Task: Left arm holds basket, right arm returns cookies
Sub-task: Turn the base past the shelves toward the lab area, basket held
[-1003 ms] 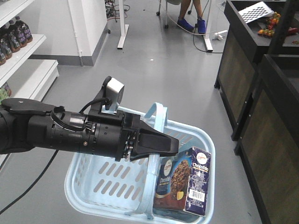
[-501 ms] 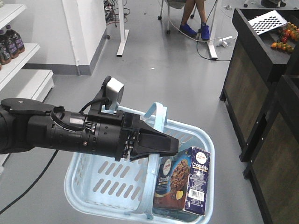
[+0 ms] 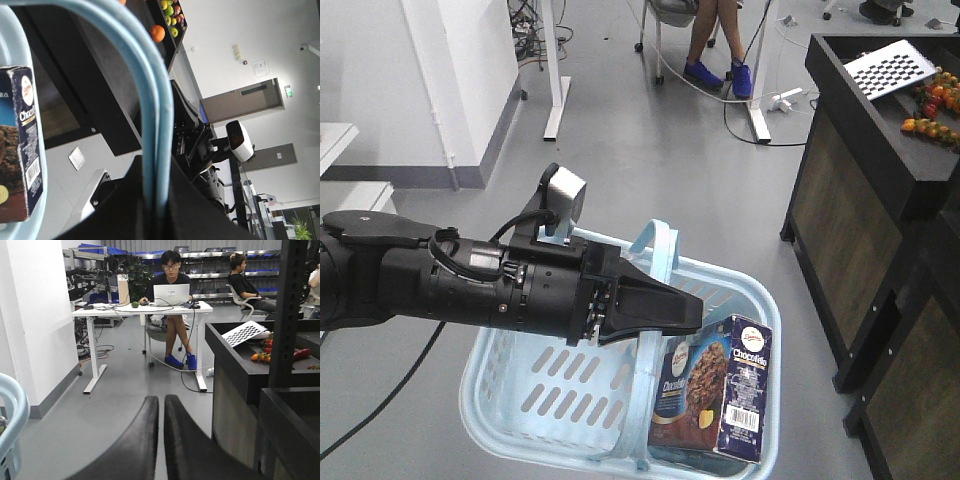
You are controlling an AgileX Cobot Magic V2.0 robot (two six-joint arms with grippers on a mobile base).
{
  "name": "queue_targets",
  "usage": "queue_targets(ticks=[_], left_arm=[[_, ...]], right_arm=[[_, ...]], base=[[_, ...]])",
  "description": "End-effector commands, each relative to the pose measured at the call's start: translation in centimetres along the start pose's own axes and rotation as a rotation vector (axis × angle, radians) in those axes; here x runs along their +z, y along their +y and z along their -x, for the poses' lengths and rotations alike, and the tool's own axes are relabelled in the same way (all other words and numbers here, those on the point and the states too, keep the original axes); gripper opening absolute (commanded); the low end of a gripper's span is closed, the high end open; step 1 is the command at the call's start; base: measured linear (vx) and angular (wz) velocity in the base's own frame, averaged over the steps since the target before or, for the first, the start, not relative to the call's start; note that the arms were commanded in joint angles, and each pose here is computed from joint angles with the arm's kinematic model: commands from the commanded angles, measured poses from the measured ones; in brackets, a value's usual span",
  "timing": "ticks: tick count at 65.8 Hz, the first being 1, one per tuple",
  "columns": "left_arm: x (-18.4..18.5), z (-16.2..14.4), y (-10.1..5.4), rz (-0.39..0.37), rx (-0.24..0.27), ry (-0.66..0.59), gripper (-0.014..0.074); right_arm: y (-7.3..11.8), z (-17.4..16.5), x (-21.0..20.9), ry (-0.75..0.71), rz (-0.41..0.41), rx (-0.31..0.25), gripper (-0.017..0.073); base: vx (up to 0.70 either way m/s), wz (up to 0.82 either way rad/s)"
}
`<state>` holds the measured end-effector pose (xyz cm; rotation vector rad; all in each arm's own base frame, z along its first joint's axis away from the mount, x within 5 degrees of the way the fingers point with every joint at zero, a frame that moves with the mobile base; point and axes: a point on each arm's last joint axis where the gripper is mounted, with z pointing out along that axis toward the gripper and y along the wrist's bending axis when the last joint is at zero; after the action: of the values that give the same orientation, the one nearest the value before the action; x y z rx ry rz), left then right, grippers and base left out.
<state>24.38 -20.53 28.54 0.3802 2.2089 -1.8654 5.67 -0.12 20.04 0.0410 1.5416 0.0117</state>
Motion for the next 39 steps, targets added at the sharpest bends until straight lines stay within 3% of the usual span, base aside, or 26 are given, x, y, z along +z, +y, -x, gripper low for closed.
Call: queue_targets(ticks=[1,39], left_arm=[[-0.62,0.69,-3.53,-0.157,0.033,-0.067,-0.0006],[-0.62,0.69,-3.53,-0.157,0.033,-0.067,-0.0006]], right_arm=[[0.01,0.1,-0.02,-0.063,0.002,-0.005,-0.0006],[0.02,0.11,-0.02,-0.064,0.002,-0.005,-0.0006]], base=[[0.38,-0.08],[0.38,0.02]])
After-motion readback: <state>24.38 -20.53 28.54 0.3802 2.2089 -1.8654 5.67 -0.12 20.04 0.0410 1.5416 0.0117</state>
